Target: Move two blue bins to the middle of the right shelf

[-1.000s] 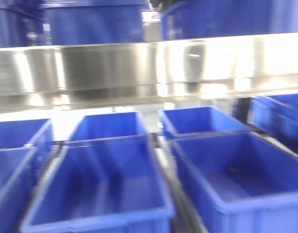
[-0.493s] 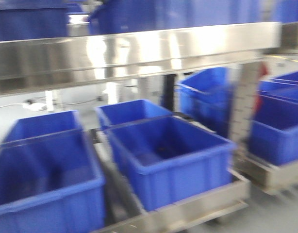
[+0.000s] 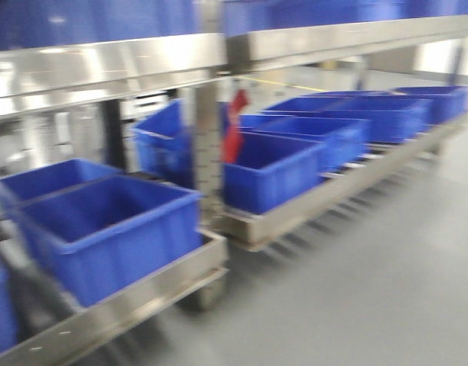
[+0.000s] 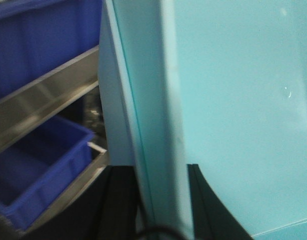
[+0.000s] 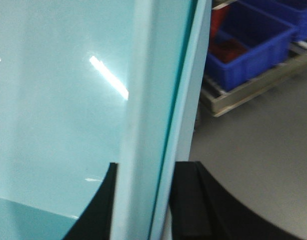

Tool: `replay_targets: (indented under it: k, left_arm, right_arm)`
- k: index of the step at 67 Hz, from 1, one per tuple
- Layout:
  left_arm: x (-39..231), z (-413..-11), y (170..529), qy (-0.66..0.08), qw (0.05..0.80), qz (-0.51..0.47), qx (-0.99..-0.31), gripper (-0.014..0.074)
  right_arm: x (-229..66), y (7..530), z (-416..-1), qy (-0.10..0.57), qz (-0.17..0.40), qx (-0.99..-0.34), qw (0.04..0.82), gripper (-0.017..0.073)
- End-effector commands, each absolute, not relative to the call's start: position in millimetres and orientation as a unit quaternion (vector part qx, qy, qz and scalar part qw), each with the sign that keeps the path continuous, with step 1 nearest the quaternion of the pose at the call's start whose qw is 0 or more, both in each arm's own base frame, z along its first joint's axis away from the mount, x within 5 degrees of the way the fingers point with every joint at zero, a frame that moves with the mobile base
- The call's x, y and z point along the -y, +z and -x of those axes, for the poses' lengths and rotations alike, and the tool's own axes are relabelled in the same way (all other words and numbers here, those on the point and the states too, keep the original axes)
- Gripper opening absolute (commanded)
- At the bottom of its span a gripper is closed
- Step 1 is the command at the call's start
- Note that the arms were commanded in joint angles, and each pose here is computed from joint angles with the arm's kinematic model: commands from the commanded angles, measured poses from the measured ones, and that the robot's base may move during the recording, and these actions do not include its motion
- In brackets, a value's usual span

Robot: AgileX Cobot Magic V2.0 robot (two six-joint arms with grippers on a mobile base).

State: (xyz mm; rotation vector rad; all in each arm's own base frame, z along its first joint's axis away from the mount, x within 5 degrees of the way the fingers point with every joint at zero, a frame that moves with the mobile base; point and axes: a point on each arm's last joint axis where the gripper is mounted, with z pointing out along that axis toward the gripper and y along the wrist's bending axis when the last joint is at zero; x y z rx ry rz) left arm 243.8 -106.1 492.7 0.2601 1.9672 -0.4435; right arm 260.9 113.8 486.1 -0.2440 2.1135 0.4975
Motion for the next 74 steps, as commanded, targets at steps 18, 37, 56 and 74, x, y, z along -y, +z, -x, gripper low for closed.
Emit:
replay_targets:
  k: [18, 37, 56, 74]
  left_arm:
    - [104.1, -237.2, 512.5, -0.205, 0.579, -0.105, -0.782, -0.0111]
    - [103.7, -237.4, 512.5, -0.202, 0.580, -0.106, -0.782, -0.0111]
    - [103.7, -237.4, 512.5, -0.202, 0.580, -0.106, -0.782, -0.0111]
    - [103.7, -237.4, 512.5, -0.202, 0.580, -0.106, -0.782, -0.0111]
  right_arm:
    - [-109.6, 500.2, -258.2, 0.206, 0.091, -0.835, 0.502, -0.0152]
    - [-109.6, 500.2, -258.2, 0.206, 0.091, -0.835, 0.502, -0.0152]
    - [-109.6, 500.2, -258.2, 0.206, 0.091, -0.835, 0.502, -0.0152]
    - [-109.6, 500.2, -258.2, 0.206, 0.091, -0.835, 0.502, -0.0152]
